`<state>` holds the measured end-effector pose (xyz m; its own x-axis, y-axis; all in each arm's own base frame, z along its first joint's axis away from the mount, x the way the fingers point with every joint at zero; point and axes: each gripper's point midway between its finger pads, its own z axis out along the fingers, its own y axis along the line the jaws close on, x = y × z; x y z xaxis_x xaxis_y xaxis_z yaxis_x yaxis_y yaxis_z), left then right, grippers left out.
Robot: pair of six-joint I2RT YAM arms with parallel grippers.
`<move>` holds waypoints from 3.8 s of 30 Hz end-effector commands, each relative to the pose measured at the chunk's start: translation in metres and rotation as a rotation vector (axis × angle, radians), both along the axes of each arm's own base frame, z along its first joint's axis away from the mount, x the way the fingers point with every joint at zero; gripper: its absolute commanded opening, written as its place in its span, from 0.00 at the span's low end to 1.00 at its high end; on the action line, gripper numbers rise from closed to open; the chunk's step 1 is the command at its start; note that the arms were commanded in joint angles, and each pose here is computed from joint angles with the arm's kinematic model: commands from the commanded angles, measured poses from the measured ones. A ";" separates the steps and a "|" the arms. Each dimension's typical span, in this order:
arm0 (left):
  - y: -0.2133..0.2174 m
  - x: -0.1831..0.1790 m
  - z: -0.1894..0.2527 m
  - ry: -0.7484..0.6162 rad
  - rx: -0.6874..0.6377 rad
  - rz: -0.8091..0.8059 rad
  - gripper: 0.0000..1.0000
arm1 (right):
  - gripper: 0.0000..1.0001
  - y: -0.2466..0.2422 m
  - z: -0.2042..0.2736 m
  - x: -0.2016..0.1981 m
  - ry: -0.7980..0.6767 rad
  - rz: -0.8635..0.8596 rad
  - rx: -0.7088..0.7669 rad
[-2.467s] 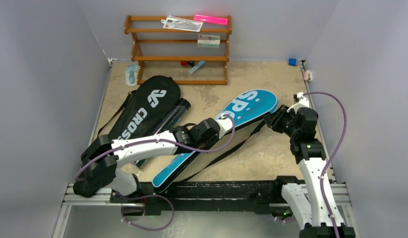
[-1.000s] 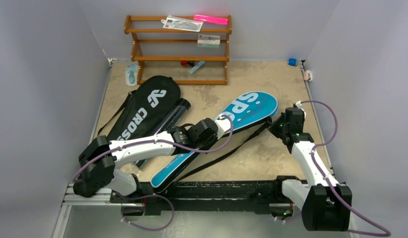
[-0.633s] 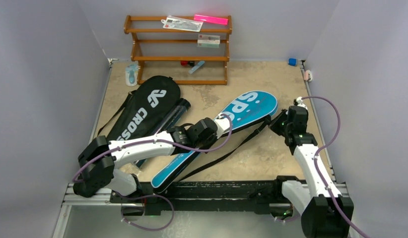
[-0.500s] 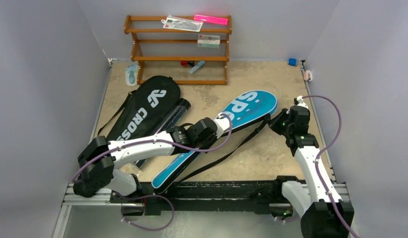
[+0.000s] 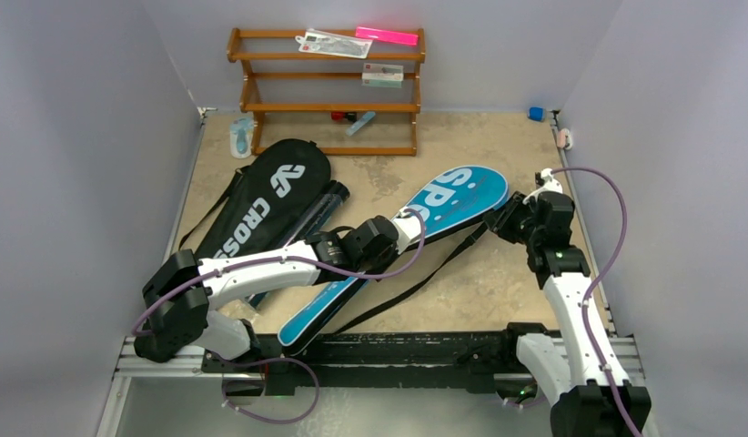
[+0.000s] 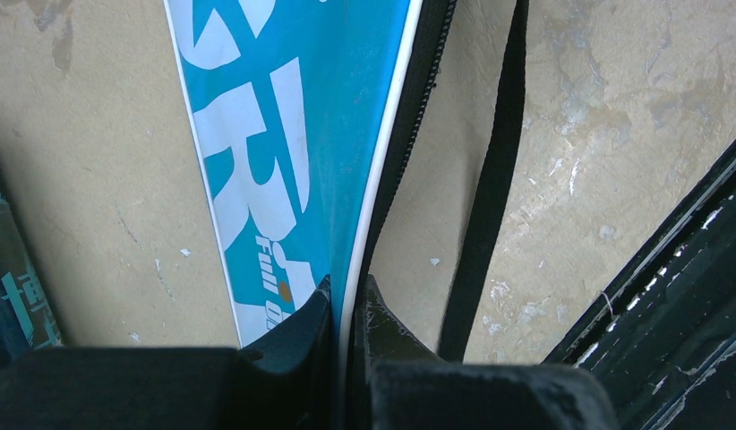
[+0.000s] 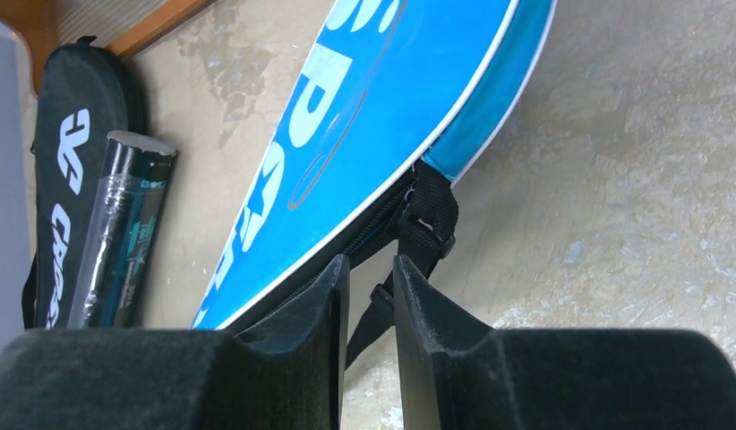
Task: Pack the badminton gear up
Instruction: Zip the racket bag at the center of the board.
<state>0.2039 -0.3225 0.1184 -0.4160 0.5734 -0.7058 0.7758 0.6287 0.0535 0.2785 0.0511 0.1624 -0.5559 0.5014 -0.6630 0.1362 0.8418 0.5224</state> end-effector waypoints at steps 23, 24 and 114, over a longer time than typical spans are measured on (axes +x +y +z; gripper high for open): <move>-0.016 0.007 0.029 -0.038 -0.117 0.004 0.00 | 0.27 0.001 0.001 0.020 -0.005 0.022 -0.005; -0.016 0.007 0.030 -0.039 -0.118 0.004 0.00 | 0.27 0.001 0.000 0.020 -0.003 0.022 -0.005; -0.034 0.006 0.030 0.007 -0.151 -0.037 0.00 | 0.16 0.042 -0.012 0.007 0.025 0.130 0.245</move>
